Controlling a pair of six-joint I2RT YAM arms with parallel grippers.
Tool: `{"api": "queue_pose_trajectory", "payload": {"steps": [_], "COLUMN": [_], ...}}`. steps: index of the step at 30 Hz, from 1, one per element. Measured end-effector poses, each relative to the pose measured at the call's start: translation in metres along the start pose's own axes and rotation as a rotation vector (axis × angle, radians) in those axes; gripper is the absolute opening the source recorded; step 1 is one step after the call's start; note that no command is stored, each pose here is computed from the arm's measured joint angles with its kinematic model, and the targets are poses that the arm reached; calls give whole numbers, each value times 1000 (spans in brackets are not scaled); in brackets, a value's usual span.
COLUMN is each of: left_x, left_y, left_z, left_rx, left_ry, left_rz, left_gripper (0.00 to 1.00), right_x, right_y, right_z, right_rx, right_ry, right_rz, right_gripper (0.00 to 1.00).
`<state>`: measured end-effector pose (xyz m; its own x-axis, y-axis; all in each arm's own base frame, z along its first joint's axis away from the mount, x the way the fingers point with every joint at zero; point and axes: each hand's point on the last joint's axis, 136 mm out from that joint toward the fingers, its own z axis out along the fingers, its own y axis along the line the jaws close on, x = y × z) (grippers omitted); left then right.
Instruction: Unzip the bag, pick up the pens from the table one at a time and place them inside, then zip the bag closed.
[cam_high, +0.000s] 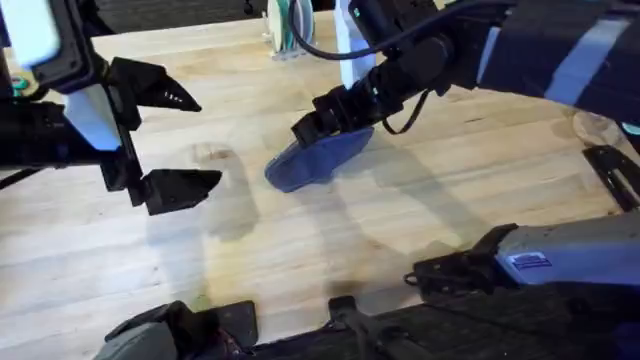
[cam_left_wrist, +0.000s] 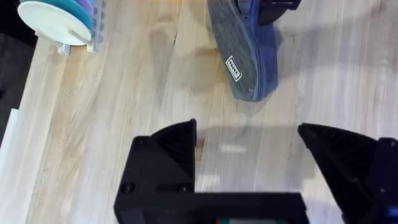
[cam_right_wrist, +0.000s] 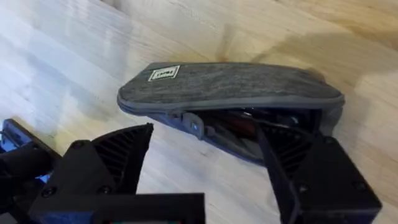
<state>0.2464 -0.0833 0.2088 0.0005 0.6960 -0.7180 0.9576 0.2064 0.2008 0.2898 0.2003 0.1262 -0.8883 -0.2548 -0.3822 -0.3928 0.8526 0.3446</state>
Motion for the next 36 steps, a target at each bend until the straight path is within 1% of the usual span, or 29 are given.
{"api": "queue_pose_trajectory", "payload": {"steps": [1,3,8,9,10,12,13,14,27,36], "left_x": [0,0,0,0,0,0,0,0,0,0], "left_y": [0,0,0,0,0,0,0,0,0,0], "left_z": [0,0,0,0,0,0,0,0,0,0], "left_rx": [0,0,0,0,0,0,0,0,0,0], "left_ry": [0,0,0,0,0,0,0,0,0,0], "left_rz": [0,0,0,0,0,0,0,0,0,0], "left_gripper": [993,993,993,995,994,994,994,994,993,993], "right_x": [-4,-4,-4,-4,-4,-5,-5,-5,-6,-20], "right_y": [1,1,1,1,1,1,1,1,2,15], "right_z": [0,0,0,0,0,0,0,0,-2,-32], "right_rx": [-4,-4,-5,-5,-5,-6,-6,-6,-10,-28], "right_ry": [-17,-17,-17,-17,-18,-18,-18,-18,-27,-127], "right_rz": [-5,-5,-5,-6,-5,-5,-3,-2,-9,-42], "right_gripper": [995,966,796,573,447,155,66,39,32,32]}}
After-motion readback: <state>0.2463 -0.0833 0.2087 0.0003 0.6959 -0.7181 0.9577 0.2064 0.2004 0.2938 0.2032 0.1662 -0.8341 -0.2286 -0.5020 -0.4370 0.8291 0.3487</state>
